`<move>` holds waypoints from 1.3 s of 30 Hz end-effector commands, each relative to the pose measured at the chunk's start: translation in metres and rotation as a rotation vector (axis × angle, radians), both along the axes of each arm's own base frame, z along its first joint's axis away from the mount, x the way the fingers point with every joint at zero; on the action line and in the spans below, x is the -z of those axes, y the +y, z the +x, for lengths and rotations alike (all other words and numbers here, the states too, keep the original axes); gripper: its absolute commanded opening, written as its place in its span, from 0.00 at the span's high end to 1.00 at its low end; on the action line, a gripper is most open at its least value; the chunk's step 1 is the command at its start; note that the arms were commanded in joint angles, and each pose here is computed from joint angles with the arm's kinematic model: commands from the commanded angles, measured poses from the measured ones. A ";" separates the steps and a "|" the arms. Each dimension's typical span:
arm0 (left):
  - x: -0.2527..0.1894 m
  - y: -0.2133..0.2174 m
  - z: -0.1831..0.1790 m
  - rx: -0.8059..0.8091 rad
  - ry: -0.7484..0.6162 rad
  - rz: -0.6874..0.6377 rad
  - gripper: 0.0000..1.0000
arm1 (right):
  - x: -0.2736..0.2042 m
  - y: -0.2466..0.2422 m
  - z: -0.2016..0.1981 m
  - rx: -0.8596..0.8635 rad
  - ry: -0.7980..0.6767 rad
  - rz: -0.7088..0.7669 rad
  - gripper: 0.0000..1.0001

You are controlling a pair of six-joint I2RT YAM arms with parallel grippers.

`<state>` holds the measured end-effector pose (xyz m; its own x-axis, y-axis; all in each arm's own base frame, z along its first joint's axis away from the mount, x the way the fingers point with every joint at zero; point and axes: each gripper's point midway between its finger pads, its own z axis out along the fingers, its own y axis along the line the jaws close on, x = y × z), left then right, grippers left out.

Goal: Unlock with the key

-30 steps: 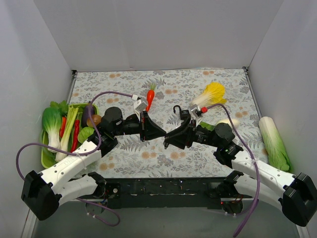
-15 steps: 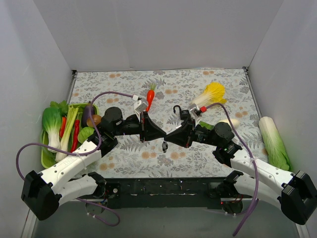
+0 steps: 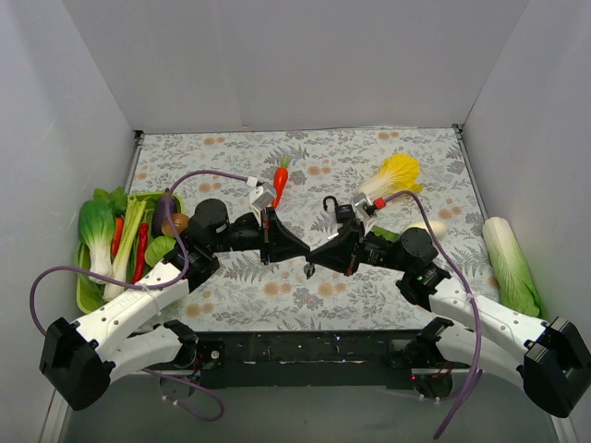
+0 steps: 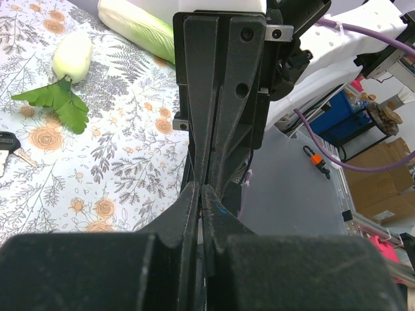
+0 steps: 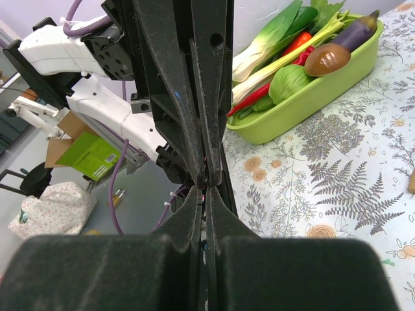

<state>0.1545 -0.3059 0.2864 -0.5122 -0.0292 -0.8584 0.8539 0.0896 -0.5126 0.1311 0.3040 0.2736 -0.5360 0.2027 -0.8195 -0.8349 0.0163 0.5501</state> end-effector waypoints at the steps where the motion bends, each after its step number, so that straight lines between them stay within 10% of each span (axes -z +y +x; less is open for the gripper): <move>1: -0.018 0.001 0.004 -0.023 -0.076 -0.024 1.00 | -0.019 0.000 -0.005 -0.020 -0.039 0.051 0.99; 7: -0.021 0.003 0.003 -0.031 -0.089 -0.039 1.00 | -0.013 0.001 -0.003 -0.012 -0.032 0.020 0.96; 20: -0.025 0.003 -0.013 0.072 -0.089 -0.030 1.00 | -0.023 -0.004 -0.022 -0.095 -0.061 0.034 0.52; 39: -0.029 0.007 -0.024 0.112 -0.090 -0.032 1.00 | -0.029 -0.009 -0.026 -0.115 -0.049 0.100 0.61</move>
